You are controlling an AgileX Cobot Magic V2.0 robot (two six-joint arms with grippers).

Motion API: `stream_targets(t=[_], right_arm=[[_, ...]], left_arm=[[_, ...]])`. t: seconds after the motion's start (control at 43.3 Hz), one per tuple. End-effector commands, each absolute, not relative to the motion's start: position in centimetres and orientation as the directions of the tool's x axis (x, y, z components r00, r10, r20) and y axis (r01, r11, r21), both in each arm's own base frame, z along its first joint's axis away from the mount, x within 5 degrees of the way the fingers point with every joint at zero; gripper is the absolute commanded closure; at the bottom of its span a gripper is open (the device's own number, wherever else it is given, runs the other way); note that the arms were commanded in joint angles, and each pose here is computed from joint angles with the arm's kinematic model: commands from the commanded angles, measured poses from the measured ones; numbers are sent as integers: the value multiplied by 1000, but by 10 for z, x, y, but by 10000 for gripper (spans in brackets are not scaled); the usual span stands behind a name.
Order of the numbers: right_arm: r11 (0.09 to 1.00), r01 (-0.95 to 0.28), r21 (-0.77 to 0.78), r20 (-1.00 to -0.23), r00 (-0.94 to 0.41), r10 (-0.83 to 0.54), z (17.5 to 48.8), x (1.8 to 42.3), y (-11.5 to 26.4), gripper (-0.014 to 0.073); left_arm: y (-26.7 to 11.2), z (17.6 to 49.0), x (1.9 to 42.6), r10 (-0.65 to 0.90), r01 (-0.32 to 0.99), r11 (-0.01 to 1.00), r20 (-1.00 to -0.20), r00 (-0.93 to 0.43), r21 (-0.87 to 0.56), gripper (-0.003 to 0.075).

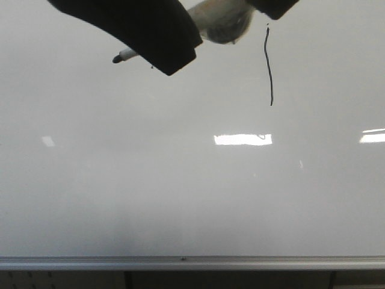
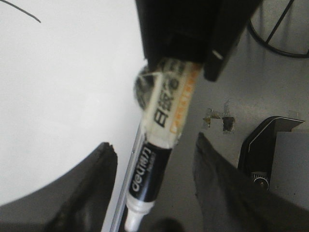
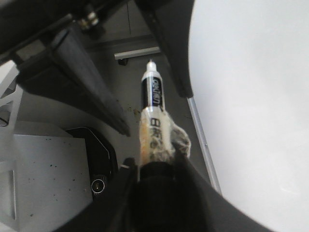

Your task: Write number 1 on whiteboard

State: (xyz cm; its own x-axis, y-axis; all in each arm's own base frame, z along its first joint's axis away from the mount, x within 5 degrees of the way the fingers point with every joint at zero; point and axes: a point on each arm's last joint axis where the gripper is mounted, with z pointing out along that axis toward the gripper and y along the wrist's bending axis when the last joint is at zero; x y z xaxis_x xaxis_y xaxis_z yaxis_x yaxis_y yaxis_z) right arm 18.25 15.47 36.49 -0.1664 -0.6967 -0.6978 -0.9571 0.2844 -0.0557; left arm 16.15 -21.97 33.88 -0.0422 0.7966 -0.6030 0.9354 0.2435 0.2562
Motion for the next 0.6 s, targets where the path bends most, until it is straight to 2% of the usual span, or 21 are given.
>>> stream_targets(t=[0.0, 0.092, 0.162, 0.231, 0.3, 0.393, 0.577], right_arm=[[285, -956, -64, -758, -139, -638, 383, 179, 157, 655], [283, -957, -61, -759, -140, -636, 383, 178, 157, 655], [283, -957, -61, -759, -140, -636, 383, 178, 157, 655], [283, -957, -61, -759, -140, -636, 383, 178, 157, 655], [283, -957, -61, -759, -140, -636, 383, 178, 157, 655], [284, -957, -60, -760, -140, -635, 383, 178, 157, 655], [302, -953, -37, -797, -155, -583, 387, 179, 160, 627]], left_arm=[[-222, 359, 160, 731, 920, 271, -682, -7, 282, 377], [-222, 359, 160, 731, 920, 271, -682, -7, 282, 377], [-222, 359, 160, 733, 921, 270, -680, -8, 280, 407], [-221, 358, 160, 739, 923, 266, -674, -11, 277, 476], [-221, 357, 159, 746, 926, 263, -666, -15, 272, 576], [-221, 357, 159, 748, 926, 261, -664, -17, 271, 741], [-220, 357, 159, 749, 927, 261, -663, -18, 270, 741]])
